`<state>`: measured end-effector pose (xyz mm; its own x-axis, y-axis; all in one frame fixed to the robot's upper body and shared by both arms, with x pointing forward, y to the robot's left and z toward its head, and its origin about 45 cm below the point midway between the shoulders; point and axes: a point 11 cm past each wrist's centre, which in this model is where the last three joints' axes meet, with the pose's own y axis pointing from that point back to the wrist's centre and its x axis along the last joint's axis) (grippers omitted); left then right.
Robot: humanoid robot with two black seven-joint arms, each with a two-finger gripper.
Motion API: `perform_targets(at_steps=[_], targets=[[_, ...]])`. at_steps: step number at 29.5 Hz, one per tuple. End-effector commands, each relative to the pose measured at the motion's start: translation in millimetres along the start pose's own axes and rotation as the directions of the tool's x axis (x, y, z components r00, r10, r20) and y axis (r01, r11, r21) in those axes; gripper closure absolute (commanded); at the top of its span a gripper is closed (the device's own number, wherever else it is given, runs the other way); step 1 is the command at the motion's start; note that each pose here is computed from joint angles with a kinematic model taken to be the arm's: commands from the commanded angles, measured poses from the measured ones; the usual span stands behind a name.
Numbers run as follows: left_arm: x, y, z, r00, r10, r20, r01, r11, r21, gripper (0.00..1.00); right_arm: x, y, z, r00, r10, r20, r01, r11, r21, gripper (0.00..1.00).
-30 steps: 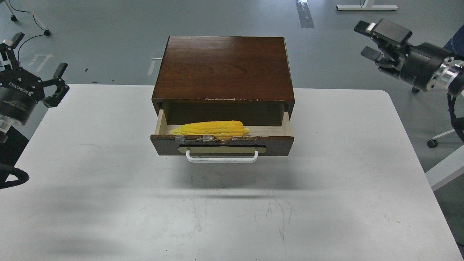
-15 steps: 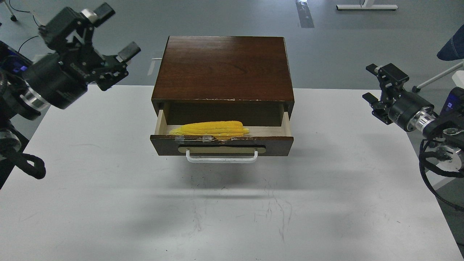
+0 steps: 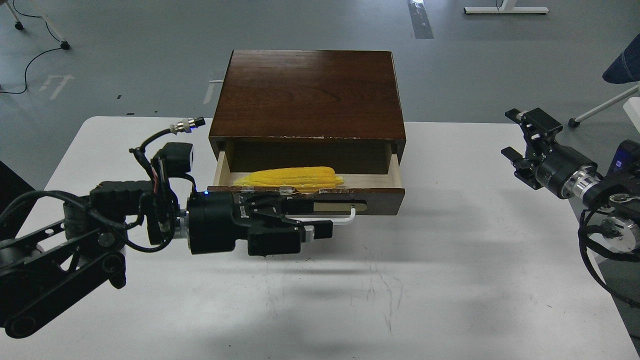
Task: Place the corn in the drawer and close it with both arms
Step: 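Bring the left gripper down to the front of the drawer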
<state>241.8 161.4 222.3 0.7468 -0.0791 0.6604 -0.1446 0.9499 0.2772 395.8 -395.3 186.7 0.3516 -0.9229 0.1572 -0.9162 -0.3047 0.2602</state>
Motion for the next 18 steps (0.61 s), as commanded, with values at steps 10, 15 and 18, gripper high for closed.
perform_targets(at_steps=[10, 15, 18], targets=[[-18, 9, -38, 0.967, 0.160, -0.197, -0.149, 0.986, 0.072, 1.00, 0, 1, 2, 1.000, 0.011, 0.024, -0.011, 1.000, 0.010, 0.00], [-12, 17, -47, 0.935, 0.220, -0.278, -0.203, 0.975, 0.089, 1.00, -1, 3, 6, 1.000, 0.010, 0.027, -0.010, 1.000, 0.003, 0.00], [-15, 21, -56, 0.932, 0.226, -0.284, -0.200, 0.973, 0.118, 1.00, -1, 4, 7, 1.000, 0.010, 0.029, -0.010, 1.000, 0.000, 0.00]])
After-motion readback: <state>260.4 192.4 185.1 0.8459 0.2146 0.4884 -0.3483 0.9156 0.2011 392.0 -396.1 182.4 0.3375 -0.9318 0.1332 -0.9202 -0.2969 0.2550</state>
